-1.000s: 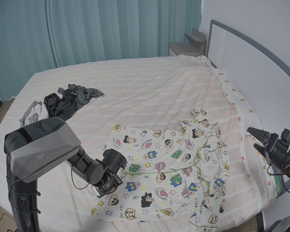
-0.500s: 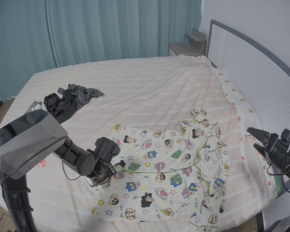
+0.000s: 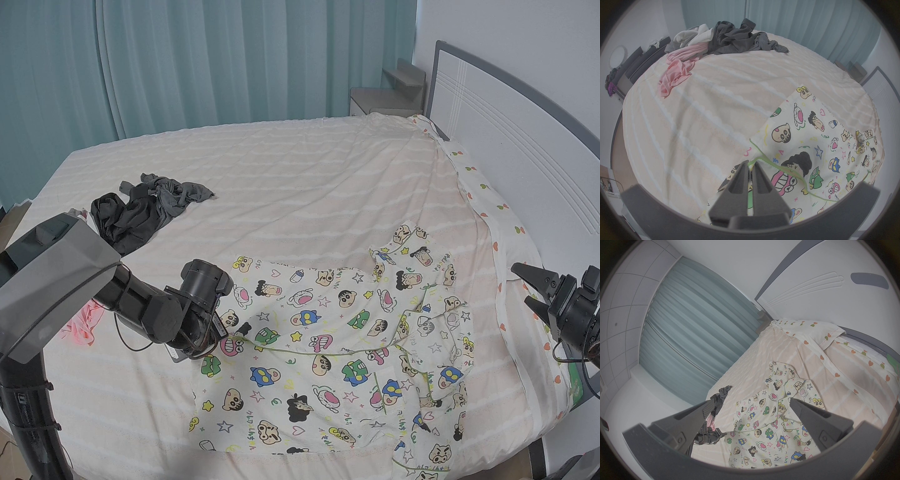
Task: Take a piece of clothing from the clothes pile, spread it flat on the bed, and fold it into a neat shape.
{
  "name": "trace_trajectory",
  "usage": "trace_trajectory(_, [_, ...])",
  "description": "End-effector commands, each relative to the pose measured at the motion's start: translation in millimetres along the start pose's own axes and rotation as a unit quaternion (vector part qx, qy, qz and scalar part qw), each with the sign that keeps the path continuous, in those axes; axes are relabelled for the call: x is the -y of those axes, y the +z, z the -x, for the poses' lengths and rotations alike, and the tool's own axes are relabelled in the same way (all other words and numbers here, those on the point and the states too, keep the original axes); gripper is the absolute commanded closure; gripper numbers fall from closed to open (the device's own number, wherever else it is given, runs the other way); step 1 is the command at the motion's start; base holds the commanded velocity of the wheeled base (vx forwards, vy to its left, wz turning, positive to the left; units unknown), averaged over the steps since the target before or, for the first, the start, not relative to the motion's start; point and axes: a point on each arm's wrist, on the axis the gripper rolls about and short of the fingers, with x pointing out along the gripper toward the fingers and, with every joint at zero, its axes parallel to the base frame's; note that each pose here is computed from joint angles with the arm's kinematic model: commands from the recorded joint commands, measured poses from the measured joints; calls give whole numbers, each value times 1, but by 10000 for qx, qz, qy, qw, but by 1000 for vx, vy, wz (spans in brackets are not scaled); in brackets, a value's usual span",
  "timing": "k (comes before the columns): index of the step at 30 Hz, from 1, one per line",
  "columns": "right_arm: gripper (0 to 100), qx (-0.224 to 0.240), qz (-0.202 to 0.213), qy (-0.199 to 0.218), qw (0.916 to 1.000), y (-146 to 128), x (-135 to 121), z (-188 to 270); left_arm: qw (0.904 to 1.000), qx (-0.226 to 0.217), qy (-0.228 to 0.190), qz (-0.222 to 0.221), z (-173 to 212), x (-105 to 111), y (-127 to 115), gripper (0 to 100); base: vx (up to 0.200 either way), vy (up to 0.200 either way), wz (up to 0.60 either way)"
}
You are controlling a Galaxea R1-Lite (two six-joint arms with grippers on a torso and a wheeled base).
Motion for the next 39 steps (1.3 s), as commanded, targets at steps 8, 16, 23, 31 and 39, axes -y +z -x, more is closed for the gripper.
trace_trajectory(8, [0,15,0,-1,10000,0,0,0,9995,86,-116,-290,-6,6,3,100,0,0,0])
trace_trajectory(16, [0,9,-7,-38,10000,0,1,0,9993,81,-31,-352,-13,4,4,0,0,0,0])
trace_trajectory(23, [0,-75,23,-213,9997,-2,7,-3,9996,111,-159,-185,-3,1,13,0,0,0,0])
trace_trajectory(31, [0,-884,-147,-884,9920,-11,49,-33,9824,-775,-1562,663,72,-37,31,0,0,0,0])
trace_trajectory(39, [0,-1765,-50,-1341,9751,-7,120,-84,9364,-1849,-2783,1070,116,-116,-16,0,0,0,0])
